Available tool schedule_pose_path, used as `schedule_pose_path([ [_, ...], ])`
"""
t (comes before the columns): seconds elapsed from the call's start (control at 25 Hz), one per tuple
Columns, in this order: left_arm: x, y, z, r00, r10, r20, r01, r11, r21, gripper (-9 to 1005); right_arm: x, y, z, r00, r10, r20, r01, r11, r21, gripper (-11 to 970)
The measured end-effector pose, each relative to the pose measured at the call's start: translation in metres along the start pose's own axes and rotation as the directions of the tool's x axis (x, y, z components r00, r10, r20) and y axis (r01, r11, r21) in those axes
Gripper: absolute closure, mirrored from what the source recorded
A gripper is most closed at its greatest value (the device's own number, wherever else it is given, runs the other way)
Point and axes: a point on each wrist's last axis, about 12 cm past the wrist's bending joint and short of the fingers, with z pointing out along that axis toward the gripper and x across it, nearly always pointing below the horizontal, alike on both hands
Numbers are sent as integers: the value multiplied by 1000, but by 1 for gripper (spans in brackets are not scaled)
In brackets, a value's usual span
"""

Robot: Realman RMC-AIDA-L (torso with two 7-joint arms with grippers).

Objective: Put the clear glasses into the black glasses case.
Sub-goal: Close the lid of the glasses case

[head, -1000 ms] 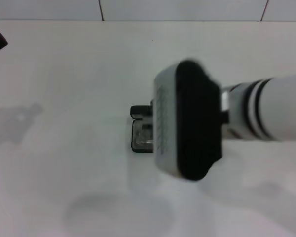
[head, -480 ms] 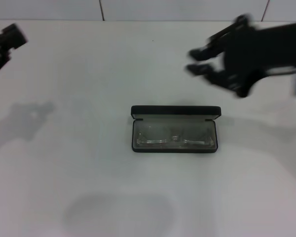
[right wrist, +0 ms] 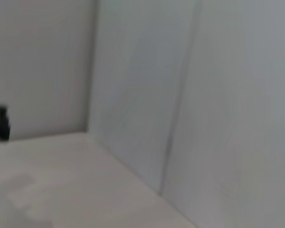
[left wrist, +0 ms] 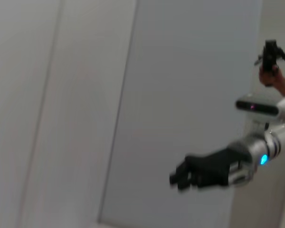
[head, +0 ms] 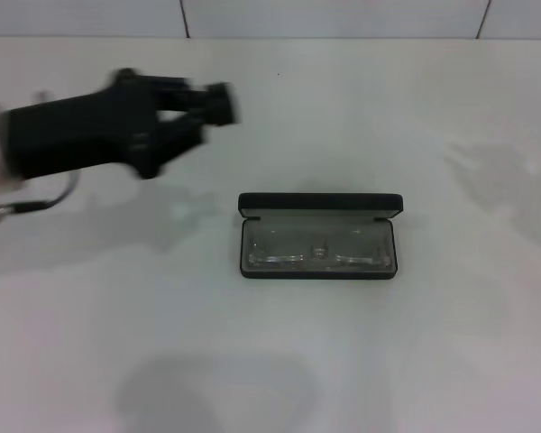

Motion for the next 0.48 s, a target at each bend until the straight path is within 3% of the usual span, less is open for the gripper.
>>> schedule_pose_path([
  [0.12,0,11,35,995,-32,-90,34,999,29,877,21,-1,-18,998,59,30,-60,998,11,791],
  [0.24,5,19,62,985,-51,-163,54,998,18,856,36,2,-22,994,99,46,-99,995,-3,788],
  [0.48,17,30,102,953,-83,-290,86,996,-1,809,59,4,-30,984,160,84,-160,987,-7,780],
])
